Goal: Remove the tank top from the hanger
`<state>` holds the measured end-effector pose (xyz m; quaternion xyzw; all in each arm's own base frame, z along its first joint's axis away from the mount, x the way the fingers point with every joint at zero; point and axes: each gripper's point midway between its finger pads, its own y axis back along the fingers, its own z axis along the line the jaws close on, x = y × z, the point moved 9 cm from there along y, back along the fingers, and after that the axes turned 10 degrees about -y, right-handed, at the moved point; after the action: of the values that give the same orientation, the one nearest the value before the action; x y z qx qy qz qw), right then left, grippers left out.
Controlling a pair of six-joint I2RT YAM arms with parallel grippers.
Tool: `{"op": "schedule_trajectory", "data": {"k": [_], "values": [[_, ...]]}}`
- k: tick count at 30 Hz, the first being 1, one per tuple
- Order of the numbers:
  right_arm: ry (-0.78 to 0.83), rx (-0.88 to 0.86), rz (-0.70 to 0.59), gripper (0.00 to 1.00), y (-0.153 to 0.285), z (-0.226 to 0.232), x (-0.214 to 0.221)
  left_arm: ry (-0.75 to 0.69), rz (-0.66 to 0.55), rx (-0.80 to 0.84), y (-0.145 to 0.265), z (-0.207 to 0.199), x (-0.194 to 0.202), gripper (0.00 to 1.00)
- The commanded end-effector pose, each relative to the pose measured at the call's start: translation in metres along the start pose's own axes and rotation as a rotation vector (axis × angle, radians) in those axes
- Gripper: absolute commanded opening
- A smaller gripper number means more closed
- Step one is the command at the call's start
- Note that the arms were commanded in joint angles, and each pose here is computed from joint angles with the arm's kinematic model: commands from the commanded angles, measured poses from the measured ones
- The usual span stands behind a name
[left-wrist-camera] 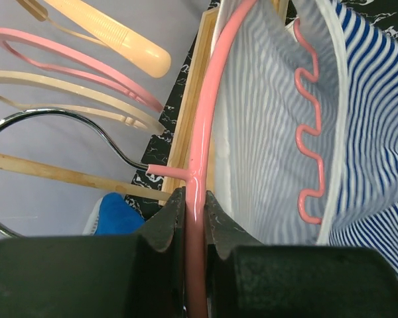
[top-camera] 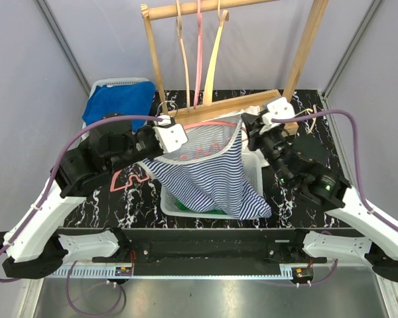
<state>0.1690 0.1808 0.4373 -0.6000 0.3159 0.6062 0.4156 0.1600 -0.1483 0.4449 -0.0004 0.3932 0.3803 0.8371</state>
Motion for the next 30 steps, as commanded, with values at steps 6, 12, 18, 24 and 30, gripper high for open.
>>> {"op": "schedule_trajectory", "data": {"k": [6, 12, 18, 24, 30], "values": [[0.045, 0.238, -0.146, 0.00, 0.026, -0.047, -0.049, 0.051, -0.107, -0.117, 0.032, 0.009, -0.009, 0.00], [0.060, 0.295, -0.106, 0.00, 0.025, -0.056, -0.035, 0.072, -0.128, -0.155, 0.046, 0.010, -0.007, 0.00], [0.092, 0.364, -0.068, 0.00, 0.027, -0.072, -0.019, 0.105, -0.143, -0.169, 0.060, 0.010, -0.004, 0.00], [0.065, 0.363, 0.016, 0.00, 0.024, -0.079, 0.007, 0.107, -0.151, -0.190, 0.064, 0.014, -0.004, 0.00], [-0.039, 0.262, 0.093, 0.00, 0.029, -0.069, 0.039, 0.095, -0.142, -0.208, 0.056, 0.018, -0.005, 0.00]]}}
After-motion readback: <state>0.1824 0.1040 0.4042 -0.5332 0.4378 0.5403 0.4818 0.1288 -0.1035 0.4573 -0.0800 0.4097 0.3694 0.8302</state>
